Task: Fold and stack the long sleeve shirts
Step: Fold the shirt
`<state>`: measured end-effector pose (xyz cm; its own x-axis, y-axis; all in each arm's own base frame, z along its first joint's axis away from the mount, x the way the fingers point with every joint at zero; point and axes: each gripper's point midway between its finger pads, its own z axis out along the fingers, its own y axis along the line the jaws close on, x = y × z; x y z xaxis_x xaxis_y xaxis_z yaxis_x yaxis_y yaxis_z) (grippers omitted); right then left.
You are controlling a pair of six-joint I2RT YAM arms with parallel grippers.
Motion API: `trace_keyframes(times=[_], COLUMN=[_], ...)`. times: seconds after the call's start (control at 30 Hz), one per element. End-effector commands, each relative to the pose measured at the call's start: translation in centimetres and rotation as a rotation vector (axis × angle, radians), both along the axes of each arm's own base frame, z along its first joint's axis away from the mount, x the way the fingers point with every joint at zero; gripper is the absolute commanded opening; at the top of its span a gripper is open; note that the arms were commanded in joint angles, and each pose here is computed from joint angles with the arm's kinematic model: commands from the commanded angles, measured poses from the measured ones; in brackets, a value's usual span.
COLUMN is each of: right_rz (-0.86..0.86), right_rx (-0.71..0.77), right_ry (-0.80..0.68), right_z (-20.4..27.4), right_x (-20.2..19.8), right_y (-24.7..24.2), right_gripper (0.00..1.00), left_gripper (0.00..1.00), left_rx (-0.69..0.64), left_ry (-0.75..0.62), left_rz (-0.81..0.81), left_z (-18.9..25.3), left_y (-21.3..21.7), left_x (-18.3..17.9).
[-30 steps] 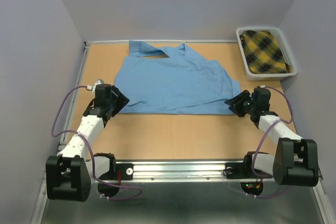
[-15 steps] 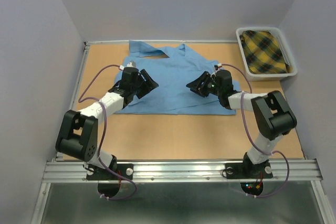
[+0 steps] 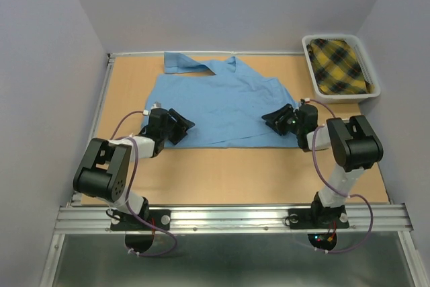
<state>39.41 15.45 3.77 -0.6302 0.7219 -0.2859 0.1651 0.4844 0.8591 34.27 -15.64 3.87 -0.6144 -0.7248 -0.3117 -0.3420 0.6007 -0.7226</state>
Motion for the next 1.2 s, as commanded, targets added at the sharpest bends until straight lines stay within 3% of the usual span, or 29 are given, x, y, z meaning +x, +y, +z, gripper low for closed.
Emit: trace_keyframes(times=[0.0, 0.23, 0.43, 0.47, 0.7, 0.87, 1.0, 1.17], right_rz=[-0.094, -0.16, -0.094, -0.083, 0.012, 0.076, 0.06, 0.057], right_rx=[-0.066, -0.063, -0.09, -0.093, -0.046, -0.006, 0.035, 0.021], right_ry=[-0.007, 0.009, -0.097, -0.132, -0.228, -0.255, -0.233, -0.175], right_z=[-1.2, -1.7, 3.4, 5.2, 10.4, 11.4, 9.6, 6.4], right_x=[-1.3, -2.8, -3.4, -3.3, -2.7, -1.8, -1.2, -1.6], right_y=[-4.8, -9.0, -8.3, -8.1, -4.4, -0.9, 0.0, -0.1], right_gripper=[0.5, 0.5, 0.5, 0.5, 0.5, 0.5, 0.5, 0.5], left_gripper=[0.68, 0.68, 0.68, 0.68, 0.69, 0.69, 0.69, 0.69], left_rx=[0.039, 0.038, 0.042, 0.034, -0.001, -0.022, -0.062, -0.093], left_ry=[0.136, 0.152, 0.113, 0.05, -0.165, -0.275, -0.29, -0.23], left_rz=[0.071, 0.084, 0.034, 0.022, -0.137, -0.272, -0.372, -0.432], left_z=[-3.6, -3.6, -1.3, 0.9, 10.9, 15.0, 15.0, 10.9], left_y=[2.2, 3.0, 2.7, 2.3, -4.0, -9.9, -15.5, -19.9], left_x=[-3.5, -5.0, -6.2, -5.3, -2.1, 0.5, 3.5, 5.0])
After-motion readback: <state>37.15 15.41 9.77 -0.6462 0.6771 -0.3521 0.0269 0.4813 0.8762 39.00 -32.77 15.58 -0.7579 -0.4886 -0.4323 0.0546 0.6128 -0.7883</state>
